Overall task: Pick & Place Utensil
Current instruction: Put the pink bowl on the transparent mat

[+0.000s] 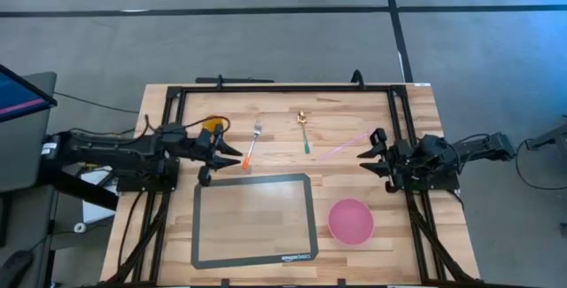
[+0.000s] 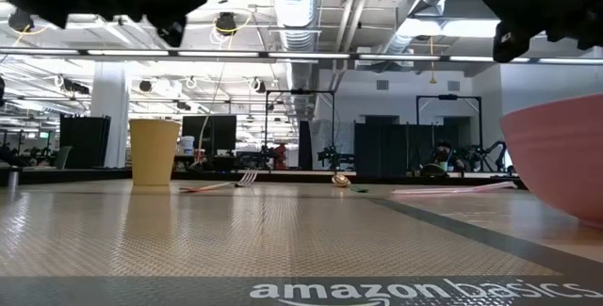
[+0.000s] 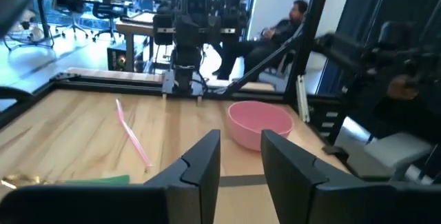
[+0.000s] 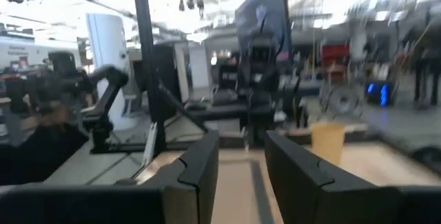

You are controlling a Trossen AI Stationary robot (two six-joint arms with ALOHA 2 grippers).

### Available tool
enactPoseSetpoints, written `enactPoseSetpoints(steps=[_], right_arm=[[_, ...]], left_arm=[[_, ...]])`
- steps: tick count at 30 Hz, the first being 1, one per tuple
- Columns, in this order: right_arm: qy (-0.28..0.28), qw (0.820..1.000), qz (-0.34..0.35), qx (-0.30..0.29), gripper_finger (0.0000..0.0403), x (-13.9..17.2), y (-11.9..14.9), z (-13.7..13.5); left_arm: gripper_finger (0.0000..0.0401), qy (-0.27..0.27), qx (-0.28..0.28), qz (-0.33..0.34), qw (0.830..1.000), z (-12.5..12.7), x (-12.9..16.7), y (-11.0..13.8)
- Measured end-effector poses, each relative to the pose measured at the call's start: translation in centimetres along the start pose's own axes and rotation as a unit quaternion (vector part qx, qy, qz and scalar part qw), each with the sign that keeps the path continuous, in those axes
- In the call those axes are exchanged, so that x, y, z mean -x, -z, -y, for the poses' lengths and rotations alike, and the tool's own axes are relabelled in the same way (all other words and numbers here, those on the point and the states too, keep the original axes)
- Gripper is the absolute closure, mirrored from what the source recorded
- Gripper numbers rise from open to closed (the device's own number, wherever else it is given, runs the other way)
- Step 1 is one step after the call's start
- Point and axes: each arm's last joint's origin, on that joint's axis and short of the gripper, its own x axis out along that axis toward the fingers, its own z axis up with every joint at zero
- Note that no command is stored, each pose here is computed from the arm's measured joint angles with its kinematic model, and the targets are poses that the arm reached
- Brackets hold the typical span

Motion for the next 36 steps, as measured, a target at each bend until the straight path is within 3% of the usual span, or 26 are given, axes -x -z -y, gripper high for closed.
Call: enactPoseSetpoints(steps=[7,14,19,29,36], right_arm=[[-0.017,0.991,-0.127,-0.043,0.029,-2.4,-1.4,-1.1],[-0.028,0.959,-0.275,-0.066,0.0289,-5.2,-2.2,-2.9],[-0.024,0.925,-0.372,-0.073,0.027,-6.6,-1.0,-4.0],[-0.003,0.872,-0.488,-0.048,0.0171,-8.0,2.7,-4.6],[0.032,0.842,-0.538,-0.022,0.0165,-8.2,5.0,-4.4]], left_arm=[[0.0295,0.017,-0.035,-0.032,0.999,0.0,-2.9,-0.8],[0.0295,0.032,-0.044,-0.047,0.997,0.5,-3.6,-0.4],[0.0295,0.037,-0.041,-0.046,0.997,0.8,-3.6,-0.4],[0.0295,0.037,-0.041,-0.046,0.997,0.7,-3.6,-0.4],[0.0295,0.037,-0.041,-0.046,0.997,0.7,-3.6,-0.4]])
